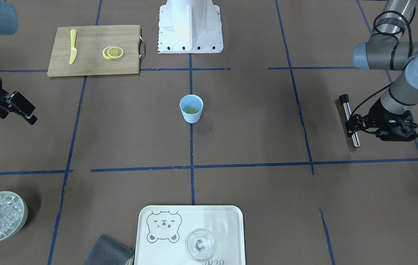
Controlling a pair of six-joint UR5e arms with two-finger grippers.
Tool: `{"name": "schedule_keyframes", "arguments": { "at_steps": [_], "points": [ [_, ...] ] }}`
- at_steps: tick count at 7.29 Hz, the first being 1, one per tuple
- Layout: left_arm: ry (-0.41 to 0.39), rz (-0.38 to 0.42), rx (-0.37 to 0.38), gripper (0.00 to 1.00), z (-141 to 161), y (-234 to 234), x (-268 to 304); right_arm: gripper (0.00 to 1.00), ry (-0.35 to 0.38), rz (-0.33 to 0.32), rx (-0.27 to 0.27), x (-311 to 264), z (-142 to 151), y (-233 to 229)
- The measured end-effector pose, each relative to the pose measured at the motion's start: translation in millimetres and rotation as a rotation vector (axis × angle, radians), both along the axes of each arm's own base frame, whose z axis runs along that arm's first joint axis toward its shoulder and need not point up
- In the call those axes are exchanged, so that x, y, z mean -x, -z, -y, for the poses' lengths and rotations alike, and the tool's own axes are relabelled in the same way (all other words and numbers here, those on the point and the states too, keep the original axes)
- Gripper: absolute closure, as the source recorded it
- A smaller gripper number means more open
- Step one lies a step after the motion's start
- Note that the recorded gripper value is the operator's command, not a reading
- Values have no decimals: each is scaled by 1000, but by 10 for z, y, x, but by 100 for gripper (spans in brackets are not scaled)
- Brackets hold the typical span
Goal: Squeeze lemon into cup
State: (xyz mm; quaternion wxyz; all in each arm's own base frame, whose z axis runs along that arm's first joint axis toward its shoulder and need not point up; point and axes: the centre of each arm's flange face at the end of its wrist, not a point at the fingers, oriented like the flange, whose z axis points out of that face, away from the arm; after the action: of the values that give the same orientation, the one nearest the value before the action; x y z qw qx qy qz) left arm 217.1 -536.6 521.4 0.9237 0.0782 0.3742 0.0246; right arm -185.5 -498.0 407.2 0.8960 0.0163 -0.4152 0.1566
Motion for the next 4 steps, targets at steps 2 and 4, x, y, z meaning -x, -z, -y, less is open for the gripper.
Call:
{"name": "schedule_keyframes", "arguments": {
  "at_steps": [2, 4],
  "points": [
    [-41, -80, -50, 0, 27, -47, 746, 0, 79, -32, -32, -455, 217, -523],
    [-69, -105, -126, 0, 1, -284, 1535, 0, 160, -49, -65, -1143, 430, -1261]
  ]
}}
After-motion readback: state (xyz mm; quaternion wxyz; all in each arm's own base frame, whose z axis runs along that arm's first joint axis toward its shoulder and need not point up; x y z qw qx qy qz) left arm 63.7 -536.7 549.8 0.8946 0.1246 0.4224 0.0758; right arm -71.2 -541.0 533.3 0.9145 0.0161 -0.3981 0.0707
